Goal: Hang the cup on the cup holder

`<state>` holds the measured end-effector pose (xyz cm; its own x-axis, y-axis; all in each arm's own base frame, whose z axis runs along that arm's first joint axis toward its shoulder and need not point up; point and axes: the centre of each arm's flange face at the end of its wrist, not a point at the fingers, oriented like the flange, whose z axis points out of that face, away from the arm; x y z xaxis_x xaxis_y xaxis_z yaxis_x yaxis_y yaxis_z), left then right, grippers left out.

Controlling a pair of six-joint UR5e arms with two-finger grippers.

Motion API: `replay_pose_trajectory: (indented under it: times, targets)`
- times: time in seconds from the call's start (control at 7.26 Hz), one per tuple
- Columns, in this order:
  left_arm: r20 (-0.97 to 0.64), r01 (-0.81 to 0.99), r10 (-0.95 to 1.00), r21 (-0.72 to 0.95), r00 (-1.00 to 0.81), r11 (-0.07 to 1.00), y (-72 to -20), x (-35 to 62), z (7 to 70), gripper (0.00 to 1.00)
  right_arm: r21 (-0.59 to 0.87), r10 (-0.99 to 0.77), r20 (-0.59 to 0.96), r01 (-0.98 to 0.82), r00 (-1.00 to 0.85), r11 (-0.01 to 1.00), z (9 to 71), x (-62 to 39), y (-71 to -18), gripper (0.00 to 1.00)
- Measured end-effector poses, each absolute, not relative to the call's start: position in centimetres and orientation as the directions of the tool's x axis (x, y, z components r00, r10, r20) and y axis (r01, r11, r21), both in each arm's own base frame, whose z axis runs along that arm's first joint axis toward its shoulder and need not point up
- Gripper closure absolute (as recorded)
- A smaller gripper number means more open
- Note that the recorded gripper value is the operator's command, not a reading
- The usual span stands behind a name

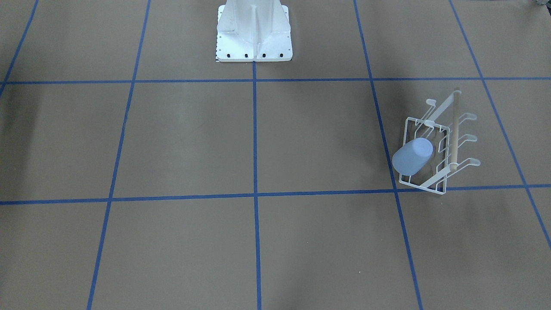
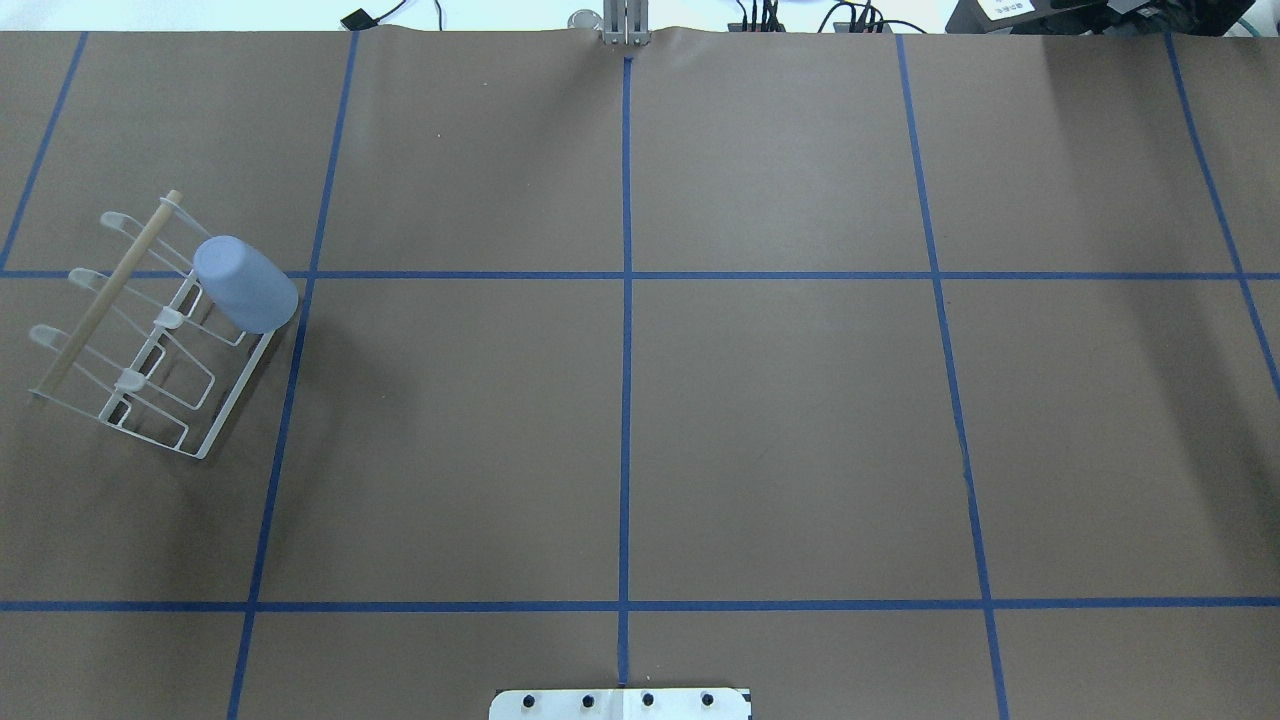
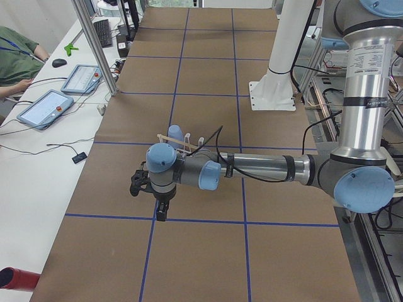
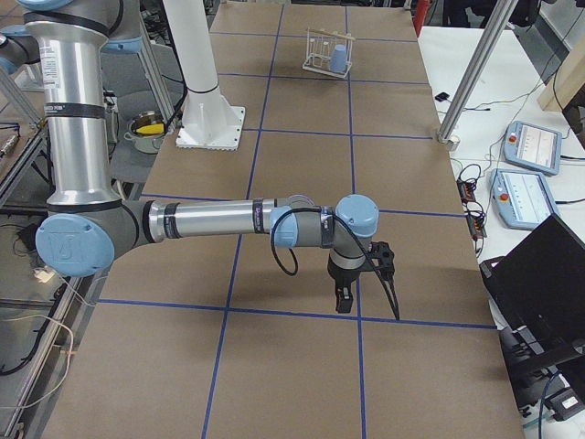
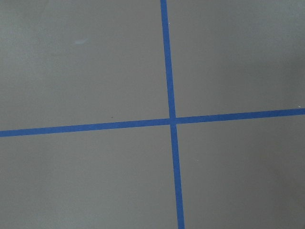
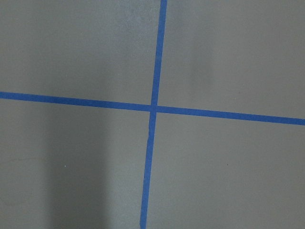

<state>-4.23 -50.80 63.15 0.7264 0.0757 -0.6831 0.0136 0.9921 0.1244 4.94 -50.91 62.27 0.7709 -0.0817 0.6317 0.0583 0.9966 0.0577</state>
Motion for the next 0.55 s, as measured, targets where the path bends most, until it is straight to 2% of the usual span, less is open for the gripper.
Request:
replay_pose_trajectory:
  times: [0.55]
  targets:
    - [-0.681,0.014,0.076,0.126,0.728,0.992,-50.92,-4.26,63.08,0.01,0.059,-0.080,0.632,0.055,0.770,0.997,62.25,5.13,-50.77,0.00]
